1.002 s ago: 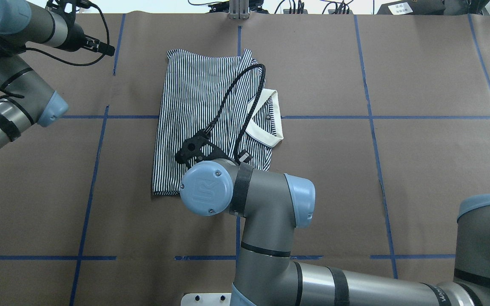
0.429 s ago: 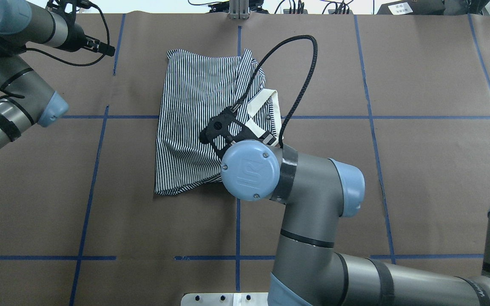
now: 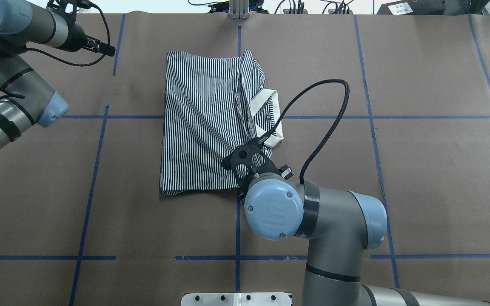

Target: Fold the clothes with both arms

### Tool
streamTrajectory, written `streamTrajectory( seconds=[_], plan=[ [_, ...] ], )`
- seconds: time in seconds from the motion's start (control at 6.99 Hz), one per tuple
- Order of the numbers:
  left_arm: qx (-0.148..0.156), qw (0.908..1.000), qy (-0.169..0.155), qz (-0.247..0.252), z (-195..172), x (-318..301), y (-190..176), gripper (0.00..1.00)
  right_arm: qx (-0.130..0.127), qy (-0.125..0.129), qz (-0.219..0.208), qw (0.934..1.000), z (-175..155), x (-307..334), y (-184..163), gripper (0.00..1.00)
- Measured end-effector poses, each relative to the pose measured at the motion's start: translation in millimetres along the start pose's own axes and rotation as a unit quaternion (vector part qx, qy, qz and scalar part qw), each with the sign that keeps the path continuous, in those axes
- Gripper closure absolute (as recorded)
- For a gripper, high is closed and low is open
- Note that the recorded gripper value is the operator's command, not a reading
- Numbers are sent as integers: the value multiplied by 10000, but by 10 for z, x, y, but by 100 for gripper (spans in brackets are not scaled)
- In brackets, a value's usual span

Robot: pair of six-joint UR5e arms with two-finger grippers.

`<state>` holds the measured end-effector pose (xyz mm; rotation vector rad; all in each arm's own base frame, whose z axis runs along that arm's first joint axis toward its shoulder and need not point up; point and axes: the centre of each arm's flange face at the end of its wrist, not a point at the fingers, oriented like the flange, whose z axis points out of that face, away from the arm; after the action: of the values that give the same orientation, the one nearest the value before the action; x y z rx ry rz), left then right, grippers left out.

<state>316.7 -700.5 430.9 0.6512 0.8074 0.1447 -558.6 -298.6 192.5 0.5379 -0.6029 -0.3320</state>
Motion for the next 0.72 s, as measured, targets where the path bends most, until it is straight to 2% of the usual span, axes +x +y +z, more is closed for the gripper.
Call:
streamTrajectory(
  seconds=[0.14, 0.43, 0.57, 0.72],
  plan=[
    [3, 10000, 2, 1, -2, 4, -6, 0, -52, -14, 352, 9994, 33, -91, 149, 0],
    [8, 10000, 6, 4, -4, 9, -11, 0, 111, -192, 990, 9948, 1, -91, 107, 0],
    [-6, 10000, 23, 4, -3, 10, -6, 0, 263, -281, 1278, 9910, -18, 61, -77, 0],
    [-46, 10000, 85, 6, -3, 23, 2, 0, 287, -385, 1543, 9869, -40, 286, -298, 0]
  ],
)
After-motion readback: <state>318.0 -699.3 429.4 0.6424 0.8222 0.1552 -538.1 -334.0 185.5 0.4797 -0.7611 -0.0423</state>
